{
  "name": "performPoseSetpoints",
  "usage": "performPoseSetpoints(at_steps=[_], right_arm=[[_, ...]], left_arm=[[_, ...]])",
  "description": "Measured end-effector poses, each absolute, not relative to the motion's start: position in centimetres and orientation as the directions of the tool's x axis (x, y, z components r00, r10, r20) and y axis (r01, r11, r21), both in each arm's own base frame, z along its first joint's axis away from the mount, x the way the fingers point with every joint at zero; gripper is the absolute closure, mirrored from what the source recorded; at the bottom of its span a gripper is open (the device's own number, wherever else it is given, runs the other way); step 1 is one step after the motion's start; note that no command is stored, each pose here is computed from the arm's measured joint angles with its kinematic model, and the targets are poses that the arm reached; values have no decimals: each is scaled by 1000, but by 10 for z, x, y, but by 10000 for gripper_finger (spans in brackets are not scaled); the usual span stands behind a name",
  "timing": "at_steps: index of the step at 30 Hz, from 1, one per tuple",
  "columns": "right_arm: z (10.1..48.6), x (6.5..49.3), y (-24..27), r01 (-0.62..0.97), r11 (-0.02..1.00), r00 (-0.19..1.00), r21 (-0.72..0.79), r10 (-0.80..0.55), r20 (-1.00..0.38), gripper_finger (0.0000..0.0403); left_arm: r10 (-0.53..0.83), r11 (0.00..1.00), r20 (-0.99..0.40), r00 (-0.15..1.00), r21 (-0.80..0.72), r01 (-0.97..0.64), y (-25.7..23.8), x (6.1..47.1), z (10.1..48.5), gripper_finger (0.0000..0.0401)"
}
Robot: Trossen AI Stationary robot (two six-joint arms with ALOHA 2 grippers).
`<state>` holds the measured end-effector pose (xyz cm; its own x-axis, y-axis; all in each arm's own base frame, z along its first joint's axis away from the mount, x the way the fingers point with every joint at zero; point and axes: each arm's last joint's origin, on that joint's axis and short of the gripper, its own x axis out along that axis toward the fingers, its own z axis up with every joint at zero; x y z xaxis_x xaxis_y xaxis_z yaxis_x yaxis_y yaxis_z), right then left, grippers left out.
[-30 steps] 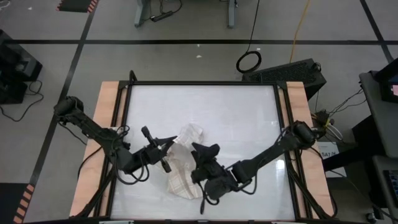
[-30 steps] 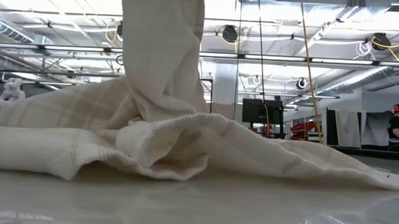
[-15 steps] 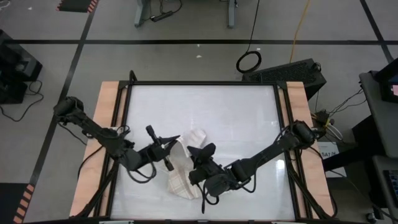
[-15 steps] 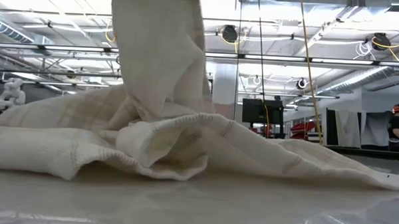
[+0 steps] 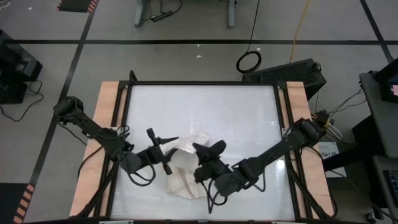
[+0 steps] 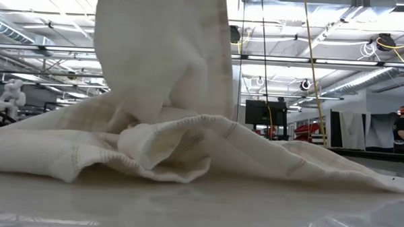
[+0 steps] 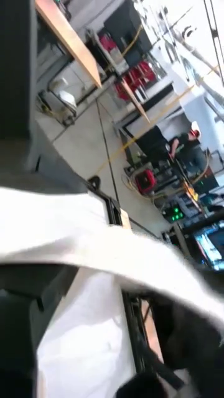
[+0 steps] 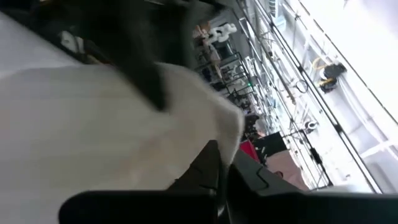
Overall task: Roll towel
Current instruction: Roll the white-brown patterned towel
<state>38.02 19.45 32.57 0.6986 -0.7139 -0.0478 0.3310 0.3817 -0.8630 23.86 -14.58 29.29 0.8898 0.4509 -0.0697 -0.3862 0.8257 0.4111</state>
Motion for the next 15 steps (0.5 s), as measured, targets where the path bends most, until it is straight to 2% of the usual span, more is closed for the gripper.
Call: performPoseSetpoints(at_steps=[3, 6, 11, 15], right_arm=[[351, 367, 186, 365, 399, 700, -841, -713, -35, 401], [382, 350, 171, 405, 419, 700, -812, -713, -18, 401], [434, 312, 140, 480, 478, 716, -736, -698, 13, 402], [456, 291, 125, 464, 611, 809, -641, -588, 25, 402]], left_arm=[[430, 841, -70, 900, 395, -371, -151, 235, 293, 201], [413, 851, -64, 908, 384, -360, -155, 233, 294, 177], [402, 866, -36, 915, 340, -367, -158, 232, 299, 166], [411, 862, 48, 911, 305, -405, -150, 237, 314, 166]])
